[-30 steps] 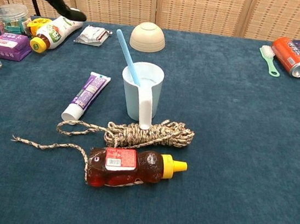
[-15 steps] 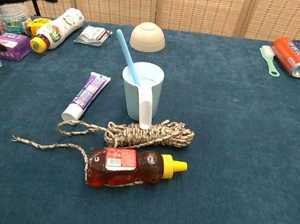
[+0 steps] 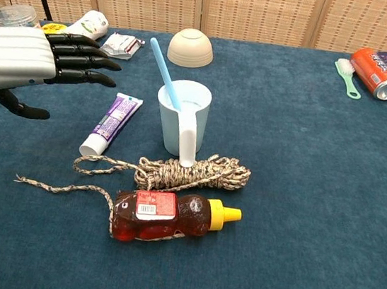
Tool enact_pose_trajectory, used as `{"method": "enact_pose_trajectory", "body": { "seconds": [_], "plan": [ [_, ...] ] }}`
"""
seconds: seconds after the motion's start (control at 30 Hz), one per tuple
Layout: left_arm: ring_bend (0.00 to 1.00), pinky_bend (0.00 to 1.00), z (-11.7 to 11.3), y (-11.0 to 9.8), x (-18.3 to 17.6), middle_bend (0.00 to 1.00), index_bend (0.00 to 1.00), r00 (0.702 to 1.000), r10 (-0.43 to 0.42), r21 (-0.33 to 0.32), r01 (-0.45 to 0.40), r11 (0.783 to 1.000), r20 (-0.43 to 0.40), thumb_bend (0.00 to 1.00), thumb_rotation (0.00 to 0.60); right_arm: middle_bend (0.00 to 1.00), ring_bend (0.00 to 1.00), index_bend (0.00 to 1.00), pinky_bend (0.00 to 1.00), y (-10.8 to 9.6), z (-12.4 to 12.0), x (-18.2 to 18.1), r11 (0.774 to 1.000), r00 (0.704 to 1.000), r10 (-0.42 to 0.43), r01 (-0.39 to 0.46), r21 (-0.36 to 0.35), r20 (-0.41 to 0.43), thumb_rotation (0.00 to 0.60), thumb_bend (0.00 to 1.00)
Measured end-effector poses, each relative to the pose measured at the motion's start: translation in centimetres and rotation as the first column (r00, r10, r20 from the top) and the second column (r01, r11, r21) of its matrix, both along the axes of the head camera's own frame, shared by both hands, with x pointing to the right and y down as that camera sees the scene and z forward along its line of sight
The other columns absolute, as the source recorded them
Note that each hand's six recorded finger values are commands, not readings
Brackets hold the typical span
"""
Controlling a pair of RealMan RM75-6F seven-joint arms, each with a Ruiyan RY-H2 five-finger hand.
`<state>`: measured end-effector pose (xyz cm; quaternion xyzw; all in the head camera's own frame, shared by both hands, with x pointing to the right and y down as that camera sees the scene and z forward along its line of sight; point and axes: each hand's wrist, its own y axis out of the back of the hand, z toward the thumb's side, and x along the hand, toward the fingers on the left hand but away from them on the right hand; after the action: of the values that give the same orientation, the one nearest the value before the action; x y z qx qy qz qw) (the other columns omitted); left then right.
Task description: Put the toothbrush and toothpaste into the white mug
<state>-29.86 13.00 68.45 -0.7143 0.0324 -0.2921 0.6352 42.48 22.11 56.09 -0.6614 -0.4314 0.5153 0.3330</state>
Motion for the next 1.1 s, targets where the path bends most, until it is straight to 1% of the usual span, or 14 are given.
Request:
{"method": "enact_pose_trajectory", "body": {
  "seconds": [0.07, 0.17, 0.33, 0.57, 1.0, 1.1],
  "plan": [
    [0.00, 0.05, 0.3, 0.0, 0.3, 0.00, 0.16, 1.000, 0.005, -0.009, -0.005, 1.000, 0.011, 0.33, 0.600, 0.00, 0.00, 0.00, 0.00, 0.0, 0.0, 0.0, 1.000, 1.000, 0.001, -0.001, 0.001, 0.000, 0.600, 0.00],
    [0.00, 0.05, 1.0, 0.1, 0.8, 0.00, 0.16, 0.999, 0.013, -0.026, -0.011, 1.000, 0.045, 0.35, 0.600, 0.00, 0.00, 0.00, 0.00, 0.0, 0.0, 0.1, 1.000, 1.000, 0.002, -0.002, 0.000, 0.000, 0.600, 0.00],
    [0.00, 0.05, 2.1, 0.4, 2.5, 0.00, 0.18, 0.995, 0.038, -0.051, -0.033, 0.998, 0.093, 0.35, 0.600, 0.00, 0.00, 0.00, 0.00, -0.1, 0.0, 0.2, 1.000, 1.000, 0.006, -0.006, 0.001, -0.001, 0.600, 0.00],
    [0.00, 0.05, 3.1, 0.6, 3.7, 0.00, 0.18, 0.989, 0.065, -0.052, -0.059, 0.997, 0.134, 0.35, 0.600, 0.00, 0.00, 0.00, 0.00, -0.1, 0.0, 0.4, 1.000, 1.000, 0.011, -0.011, -0.001, 0.000, 0.600, 0.00],
    [0.00, 0.05, 5.0, 1.0, 5.7, 0.00, 0.18, 0.980, 0.097, -0.058, -0.088, 0.994, 0.173, 0.35, 0.600, 0.00, 0.00, 0.00, 0.00, -0.1, 0.1, 0.5, 1.000, 1.000, 0.012, -0.012, -0.003, 0.000, 0.600, 0.00],
    [0.00, 0.08, 5.4, 1.1, 6.0, 0.00, 0.18, 0.978, 0.103, -0.060, -0.094, 0.994, 0.181, 0.35, 0.600, 0.00, 0.00, 0.00, 0.00, -0.1, 0.1, 0.4, 1.000, 1.000, 0.012, -0.012, -0.004, 0.000, 0.600, 0.00]
  ]
}}
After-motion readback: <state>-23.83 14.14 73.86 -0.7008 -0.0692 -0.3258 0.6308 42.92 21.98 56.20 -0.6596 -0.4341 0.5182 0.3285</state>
